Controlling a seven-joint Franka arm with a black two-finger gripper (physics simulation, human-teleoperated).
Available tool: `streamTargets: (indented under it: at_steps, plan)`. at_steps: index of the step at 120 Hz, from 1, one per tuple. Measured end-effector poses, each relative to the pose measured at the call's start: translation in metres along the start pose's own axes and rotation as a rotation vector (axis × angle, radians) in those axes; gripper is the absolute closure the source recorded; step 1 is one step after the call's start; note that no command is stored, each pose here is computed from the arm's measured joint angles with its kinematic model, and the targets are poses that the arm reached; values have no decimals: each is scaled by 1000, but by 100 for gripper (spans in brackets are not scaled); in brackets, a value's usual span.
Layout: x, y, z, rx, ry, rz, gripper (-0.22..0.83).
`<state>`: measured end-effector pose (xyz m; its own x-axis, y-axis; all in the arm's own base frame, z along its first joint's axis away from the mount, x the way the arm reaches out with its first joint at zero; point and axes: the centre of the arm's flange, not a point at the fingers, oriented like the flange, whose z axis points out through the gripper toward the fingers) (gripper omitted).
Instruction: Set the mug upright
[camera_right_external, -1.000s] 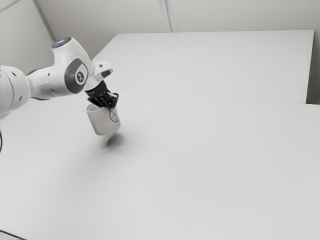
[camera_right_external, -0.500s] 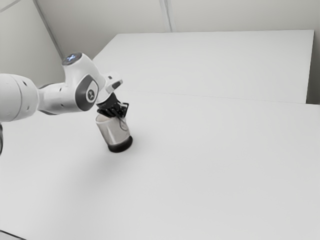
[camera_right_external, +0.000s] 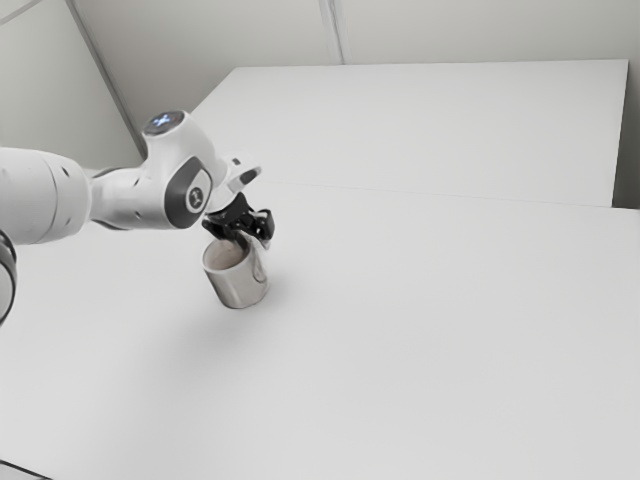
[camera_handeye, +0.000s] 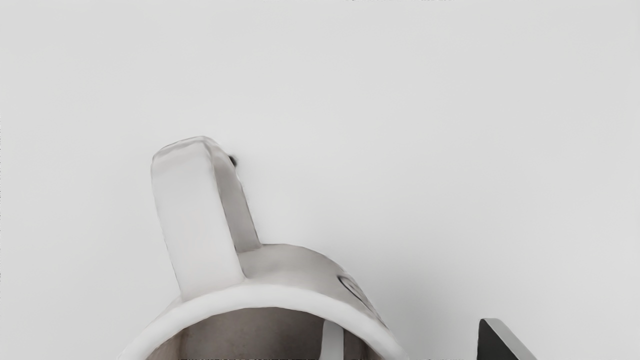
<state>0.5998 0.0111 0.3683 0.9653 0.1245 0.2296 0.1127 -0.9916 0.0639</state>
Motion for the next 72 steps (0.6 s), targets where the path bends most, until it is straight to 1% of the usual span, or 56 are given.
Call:
streamTargets:
  at_steps: [13,28,40,50,57,72]
  plan:
    - [1,8,-20,17,18,35,23]
    - [3,17,-50,22,45,59,13]
    - [7,14,-70,36,54,63,8]
    - [19,11,-96,72,59,84,5]
    - [25,11,-112,96,48,98,4]
    - [28,16,-144,124,17,114,2]
